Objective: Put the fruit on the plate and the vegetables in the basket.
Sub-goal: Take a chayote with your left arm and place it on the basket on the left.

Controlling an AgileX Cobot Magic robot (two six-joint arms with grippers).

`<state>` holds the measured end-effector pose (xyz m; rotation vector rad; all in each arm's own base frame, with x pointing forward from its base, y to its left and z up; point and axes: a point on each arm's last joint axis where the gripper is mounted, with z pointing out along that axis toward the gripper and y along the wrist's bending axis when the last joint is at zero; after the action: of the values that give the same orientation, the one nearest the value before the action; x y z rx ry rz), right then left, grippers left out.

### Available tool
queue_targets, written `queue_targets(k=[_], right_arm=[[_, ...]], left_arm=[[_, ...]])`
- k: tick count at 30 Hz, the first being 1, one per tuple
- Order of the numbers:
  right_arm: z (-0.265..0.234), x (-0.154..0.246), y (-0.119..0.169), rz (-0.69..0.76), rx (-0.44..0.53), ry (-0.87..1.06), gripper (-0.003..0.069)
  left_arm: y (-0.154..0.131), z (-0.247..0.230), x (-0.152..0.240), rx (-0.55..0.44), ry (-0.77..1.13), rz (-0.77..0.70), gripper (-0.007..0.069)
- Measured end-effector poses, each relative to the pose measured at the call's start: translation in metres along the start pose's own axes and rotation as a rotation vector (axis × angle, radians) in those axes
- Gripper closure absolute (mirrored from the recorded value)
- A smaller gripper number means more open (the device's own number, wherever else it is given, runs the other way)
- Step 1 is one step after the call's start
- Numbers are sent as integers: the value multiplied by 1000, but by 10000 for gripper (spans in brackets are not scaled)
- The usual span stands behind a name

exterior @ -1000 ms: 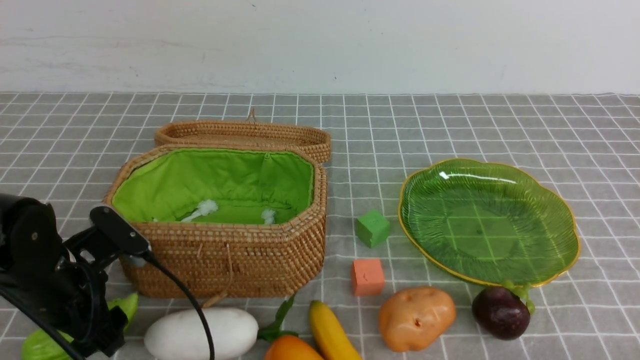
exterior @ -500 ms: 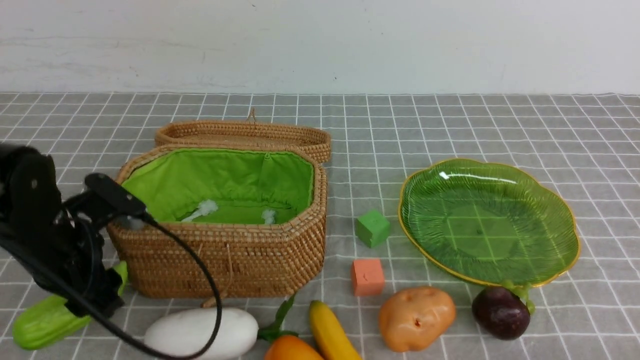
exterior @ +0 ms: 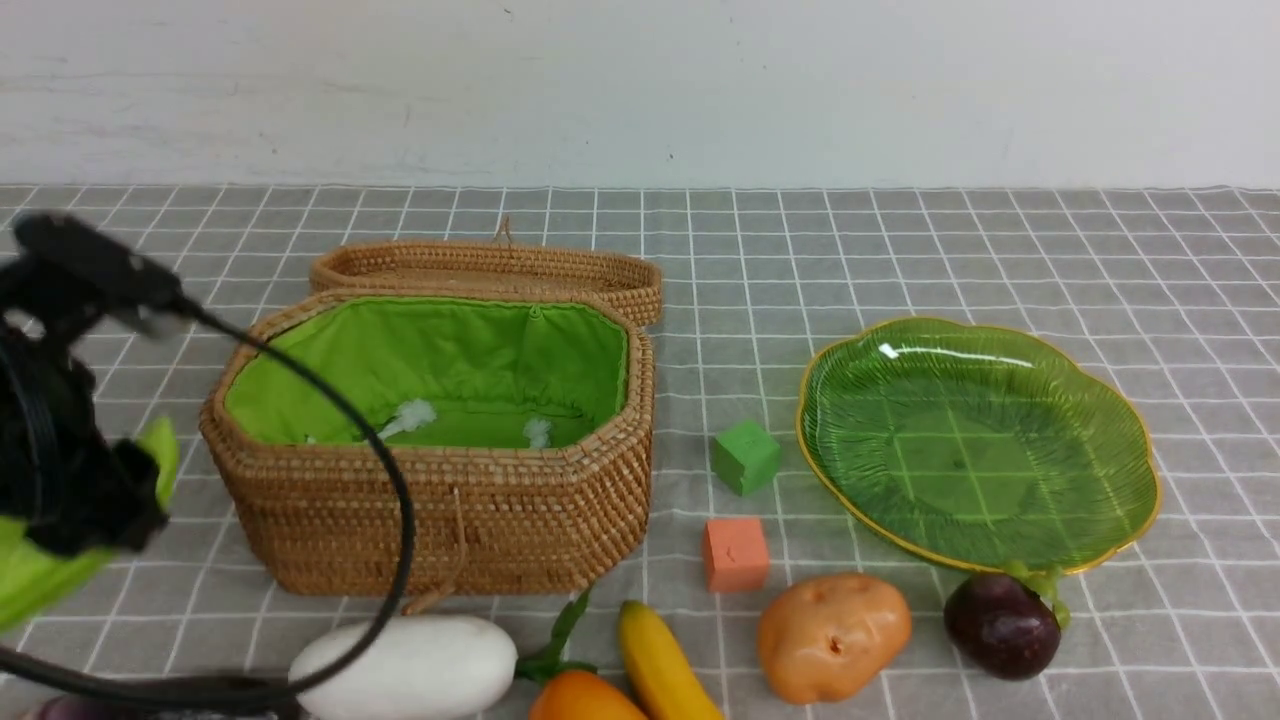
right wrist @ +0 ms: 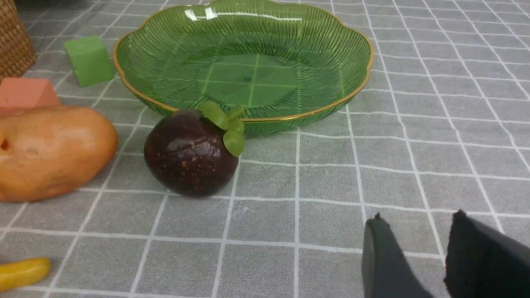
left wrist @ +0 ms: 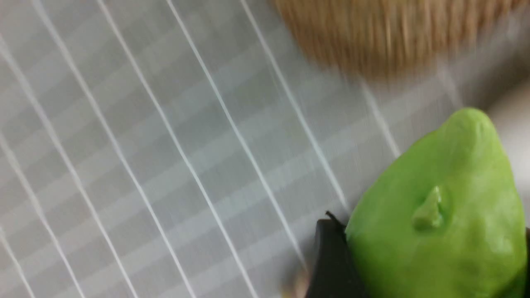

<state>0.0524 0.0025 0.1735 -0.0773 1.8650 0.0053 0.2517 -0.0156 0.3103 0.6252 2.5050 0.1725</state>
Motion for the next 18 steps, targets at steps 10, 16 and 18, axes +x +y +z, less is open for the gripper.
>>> queue_targets(k=[10,16,18], right_arm=[[0,0,0,-3,1,0,417],[0,0,0,-4,2,0,417],[0,0,0,-4,2,0,417]], left_arm=[[-17,6,-68,58,-605,-254,197],[-41,38,-89,36,-674,-215,197],[-42,45,-94,16,-706,-249,197]])
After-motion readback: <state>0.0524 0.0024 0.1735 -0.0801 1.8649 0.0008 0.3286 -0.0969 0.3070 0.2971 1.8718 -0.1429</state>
